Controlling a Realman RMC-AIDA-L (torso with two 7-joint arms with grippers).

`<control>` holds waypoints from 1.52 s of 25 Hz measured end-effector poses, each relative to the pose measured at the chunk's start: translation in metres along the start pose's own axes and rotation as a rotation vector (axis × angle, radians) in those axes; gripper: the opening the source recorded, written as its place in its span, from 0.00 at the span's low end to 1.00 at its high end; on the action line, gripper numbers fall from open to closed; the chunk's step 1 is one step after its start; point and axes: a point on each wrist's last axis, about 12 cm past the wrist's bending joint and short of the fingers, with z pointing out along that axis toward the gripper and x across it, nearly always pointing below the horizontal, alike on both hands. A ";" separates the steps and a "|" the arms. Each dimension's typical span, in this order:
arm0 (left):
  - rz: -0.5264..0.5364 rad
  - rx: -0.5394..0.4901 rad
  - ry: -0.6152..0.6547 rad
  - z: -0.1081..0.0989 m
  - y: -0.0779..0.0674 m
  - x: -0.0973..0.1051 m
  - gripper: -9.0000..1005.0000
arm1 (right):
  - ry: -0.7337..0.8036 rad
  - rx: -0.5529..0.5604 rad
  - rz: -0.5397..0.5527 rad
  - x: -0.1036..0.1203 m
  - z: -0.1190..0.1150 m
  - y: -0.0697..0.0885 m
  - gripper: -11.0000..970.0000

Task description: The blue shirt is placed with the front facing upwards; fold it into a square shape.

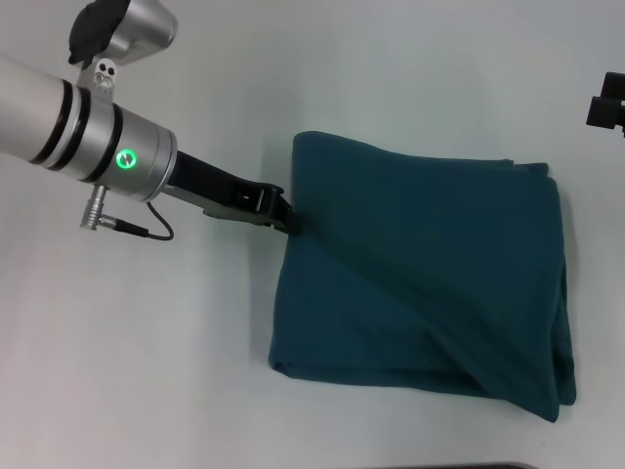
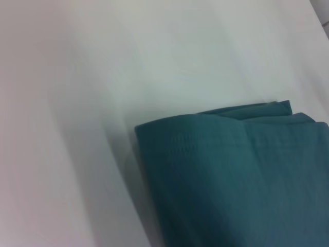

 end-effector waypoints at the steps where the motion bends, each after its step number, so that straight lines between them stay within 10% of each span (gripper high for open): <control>1: 0.000 -0.002 0.000 -0.001 0.001 0.000 0.01 | 0.000 0.000 0.000 0.000 0.000 0.000 0.94; 38: -0.047 0.000 0.037 -0.026 0.020 0.020 0.02 | 0.015 -0.015 -0.001 -0.004 0.007 0.000 0.90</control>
